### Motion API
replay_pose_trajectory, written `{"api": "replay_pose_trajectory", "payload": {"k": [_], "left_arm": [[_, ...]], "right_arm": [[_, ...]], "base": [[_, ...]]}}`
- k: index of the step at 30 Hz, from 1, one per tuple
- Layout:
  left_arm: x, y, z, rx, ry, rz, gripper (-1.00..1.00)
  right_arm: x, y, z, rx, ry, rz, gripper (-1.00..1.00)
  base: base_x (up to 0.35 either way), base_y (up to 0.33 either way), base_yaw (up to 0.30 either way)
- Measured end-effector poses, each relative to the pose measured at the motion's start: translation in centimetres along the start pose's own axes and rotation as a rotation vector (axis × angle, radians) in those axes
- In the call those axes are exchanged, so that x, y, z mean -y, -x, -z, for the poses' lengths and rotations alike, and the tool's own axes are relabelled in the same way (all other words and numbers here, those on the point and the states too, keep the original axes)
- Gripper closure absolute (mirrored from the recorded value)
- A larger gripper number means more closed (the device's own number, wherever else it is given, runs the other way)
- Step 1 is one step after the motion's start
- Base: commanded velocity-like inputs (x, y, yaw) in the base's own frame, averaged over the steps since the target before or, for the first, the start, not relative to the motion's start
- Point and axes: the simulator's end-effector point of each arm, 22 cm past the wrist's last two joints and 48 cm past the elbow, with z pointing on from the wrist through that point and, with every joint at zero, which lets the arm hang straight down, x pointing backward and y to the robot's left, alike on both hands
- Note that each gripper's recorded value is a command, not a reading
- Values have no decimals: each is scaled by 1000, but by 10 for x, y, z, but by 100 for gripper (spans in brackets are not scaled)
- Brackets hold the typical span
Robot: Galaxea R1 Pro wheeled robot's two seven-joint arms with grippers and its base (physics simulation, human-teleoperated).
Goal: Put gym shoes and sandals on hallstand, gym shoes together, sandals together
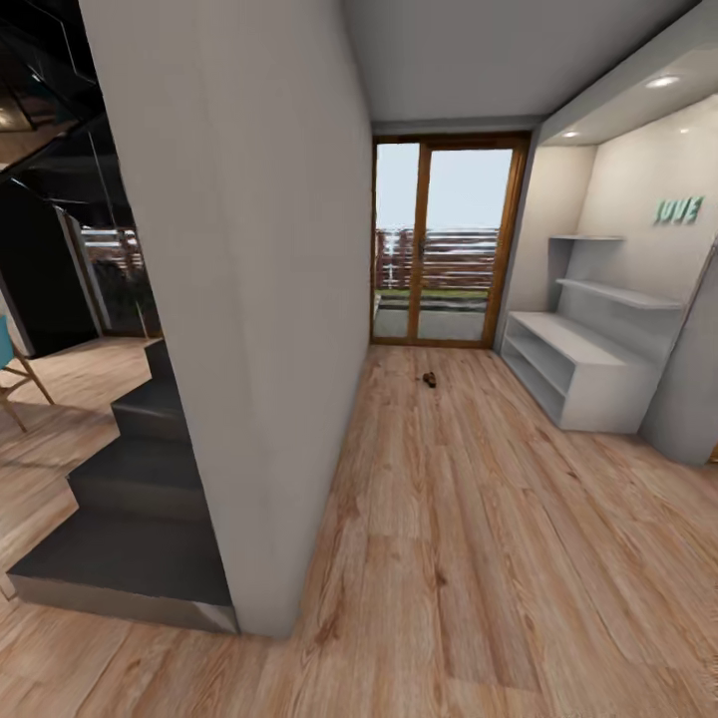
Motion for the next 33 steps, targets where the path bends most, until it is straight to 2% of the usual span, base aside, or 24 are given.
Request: {"api": "replay_pose_trajectory", "payload": {"k": [33], "left_arm": [[0, 0, 0, 0, 0, 0, -100]], "right_arm": [[0, 0, 0, 0, 0, 0, -100]], "base": [[4, 0, -278]]}}
